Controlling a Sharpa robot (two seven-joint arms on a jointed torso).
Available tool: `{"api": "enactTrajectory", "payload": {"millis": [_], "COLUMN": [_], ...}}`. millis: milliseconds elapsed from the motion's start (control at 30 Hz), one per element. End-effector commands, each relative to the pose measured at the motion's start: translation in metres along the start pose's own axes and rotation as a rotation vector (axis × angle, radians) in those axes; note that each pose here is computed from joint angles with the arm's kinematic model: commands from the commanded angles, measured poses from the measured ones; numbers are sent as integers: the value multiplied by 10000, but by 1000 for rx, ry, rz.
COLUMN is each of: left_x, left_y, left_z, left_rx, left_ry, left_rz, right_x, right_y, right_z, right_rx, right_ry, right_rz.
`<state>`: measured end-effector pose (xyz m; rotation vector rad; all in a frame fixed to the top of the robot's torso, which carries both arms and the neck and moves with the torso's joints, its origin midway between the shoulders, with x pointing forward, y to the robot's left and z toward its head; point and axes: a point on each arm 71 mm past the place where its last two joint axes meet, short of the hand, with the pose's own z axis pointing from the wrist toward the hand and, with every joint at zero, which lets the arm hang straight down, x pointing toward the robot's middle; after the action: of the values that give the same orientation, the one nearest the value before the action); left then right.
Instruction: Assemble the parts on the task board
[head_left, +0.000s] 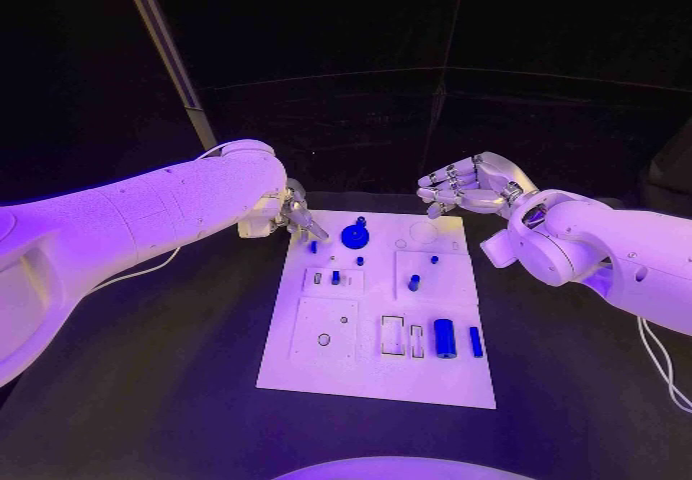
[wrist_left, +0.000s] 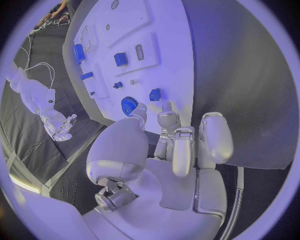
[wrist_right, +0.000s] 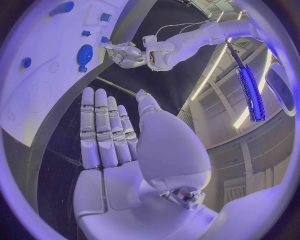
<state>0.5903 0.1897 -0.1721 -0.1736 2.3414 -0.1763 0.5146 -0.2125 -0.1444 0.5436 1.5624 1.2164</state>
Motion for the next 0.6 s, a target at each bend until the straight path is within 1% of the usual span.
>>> {"api": "enactTrajectory", "payload": {"millis": [33,267,600], "left_x": [24,42,72], "left_y": [-12,-18,-55], "left_z": [-2,-2,-7], "left_rx": [0,1,11], "left_ry": [30,37,45], "left_rz": [32,36,42], "right_x": [5,5,11], "right_y": [18,18,19], "right_z": [6,6,13], "right_rx": [-10,-10,-10], "right_ry": [7,7,8], "right_rz": [2,2,2]}}
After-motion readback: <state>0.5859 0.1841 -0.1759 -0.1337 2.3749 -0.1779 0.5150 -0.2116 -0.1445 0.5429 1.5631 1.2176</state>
